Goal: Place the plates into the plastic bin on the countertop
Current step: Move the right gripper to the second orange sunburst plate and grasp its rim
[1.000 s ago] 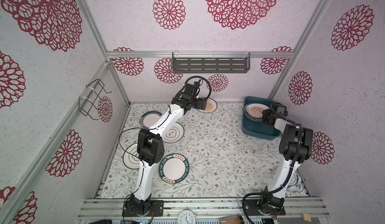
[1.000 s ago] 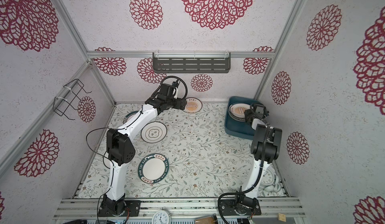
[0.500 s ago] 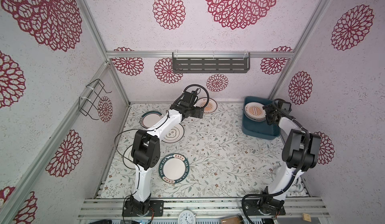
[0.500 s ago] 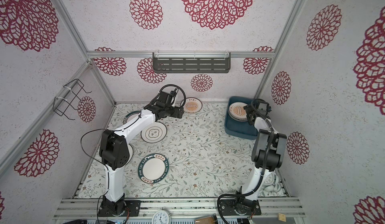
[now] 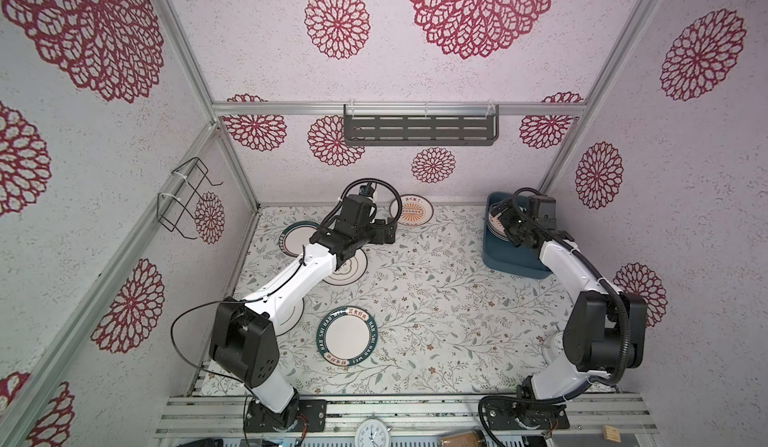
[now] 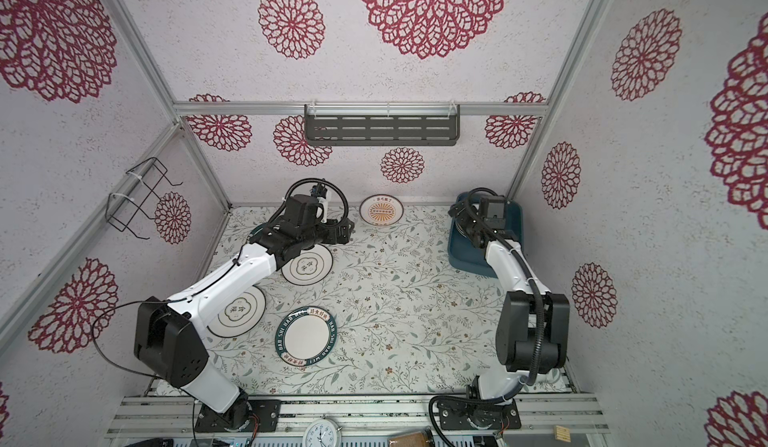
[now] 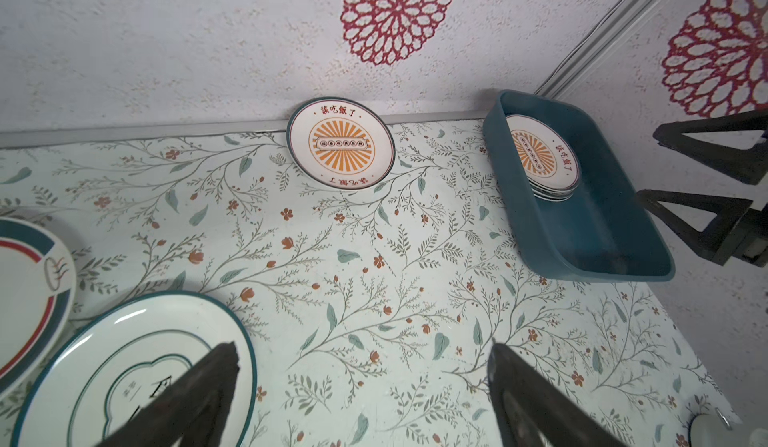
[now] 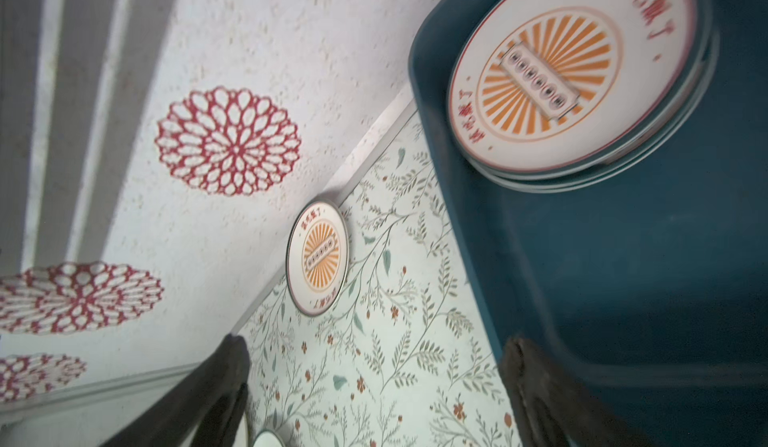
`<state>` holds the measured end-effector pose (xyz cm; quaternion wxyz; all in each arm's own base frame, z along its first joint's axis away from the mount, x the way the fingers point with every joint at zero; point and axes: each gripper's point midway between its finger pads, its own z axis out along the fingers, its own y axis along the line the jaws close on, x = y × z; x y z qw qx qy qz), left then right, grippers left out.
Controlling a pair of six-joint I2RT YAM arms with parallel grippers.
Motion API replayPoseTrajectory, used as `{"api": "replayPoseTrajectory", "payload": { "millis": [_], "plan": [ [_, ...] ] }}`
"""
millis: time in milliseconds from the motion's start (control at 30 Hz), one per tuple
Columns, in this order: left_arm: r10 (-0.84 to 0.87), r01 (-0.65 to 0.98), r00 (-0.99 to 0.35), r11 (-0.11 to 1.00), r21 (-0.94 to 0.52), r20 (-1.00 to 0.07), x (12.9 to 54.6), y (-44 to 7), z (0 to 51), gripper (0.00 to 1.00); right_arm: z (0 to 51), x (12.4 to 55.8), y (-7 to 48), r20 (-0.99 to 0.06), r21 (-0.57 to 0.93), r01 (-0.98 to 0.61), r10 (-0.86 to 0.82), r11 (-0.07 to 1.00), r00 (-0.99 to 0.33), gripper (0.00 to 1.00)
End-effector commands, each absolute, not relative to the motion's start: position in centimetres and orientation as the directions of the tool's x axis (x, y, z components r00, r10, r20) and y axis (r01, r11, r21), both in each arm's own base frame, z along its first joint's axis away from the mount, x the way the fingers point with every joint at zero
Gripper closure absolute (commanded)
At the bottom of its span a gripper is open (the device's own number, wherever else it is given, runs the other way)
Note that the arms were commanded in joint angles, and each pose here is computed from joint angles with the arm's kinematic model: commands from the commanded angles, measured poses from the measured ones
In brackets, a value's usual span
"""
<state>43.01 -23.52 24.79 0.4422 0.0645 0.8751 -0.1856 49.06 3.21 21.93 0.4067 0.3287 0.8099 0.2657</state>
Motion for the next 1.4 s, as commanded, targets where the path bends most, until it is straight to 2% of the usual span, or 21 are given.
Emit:
{"api": "replayPoseTrajectory", "payload": {
  "millis": [0,167,400,567,767,1067,1367],
  "plan": [
    [-0.128,0.263,-0.569,0.908,-0.327,-0.813,41.7,-23.1,26.4,0.03,23.7,48.6,5.5,-0.516,0.709,0.242,0.721,0.663,-0.463,0.01],
    [-0.153,0.228,-0.565,0.915,-0.332,-0.811,39.8,-21.3,26.5,0.03,23.0,49.6,10.5,-0.492,0.746,0.156,0.694,0.647,-0.526,0.01],
    [-0.158,0.183,-0.556,0.934,-0.306,-0.816,38.4,-19.4,27.0,0.03,20.3,52.9,16.0,-0.437,0.781,0.114,0.668,0.614,-0.602,0.02],
    [-0.159,0.16,-0.549,0.944,-0.289,-0.821,37.8,-18.4,27.4,0.03,18.2,56.1,19.1,-0.357,0.862,0.069,0.698,0.502,-0.621,0.07],
    [-0.16,0.128,-0.545,0.954,-0.271,-0.823,37.6,-17.6,27.6,0.03,14.7,59.5,20.5,-0.316,0.869,0.105,0.706,0.483,-0.633,0.1],
    [-0.172,0.081,-0.532,0.964,-0.252,-0.829,37.8,-16.7,27.7,0.03,10.5,62.6,21.7,-0.251,0.905,0.127,0.749,0.407,-0.613,0.17],
    [-0.151,0.081,-0.544,0.97,-0.23,-0.826,38.8,-17.1,27.5,0.03,7.1,64.9,22.2,-0.194,0.906,0.199,0.784,0.374,-0.589,0.24]
  ]
}}
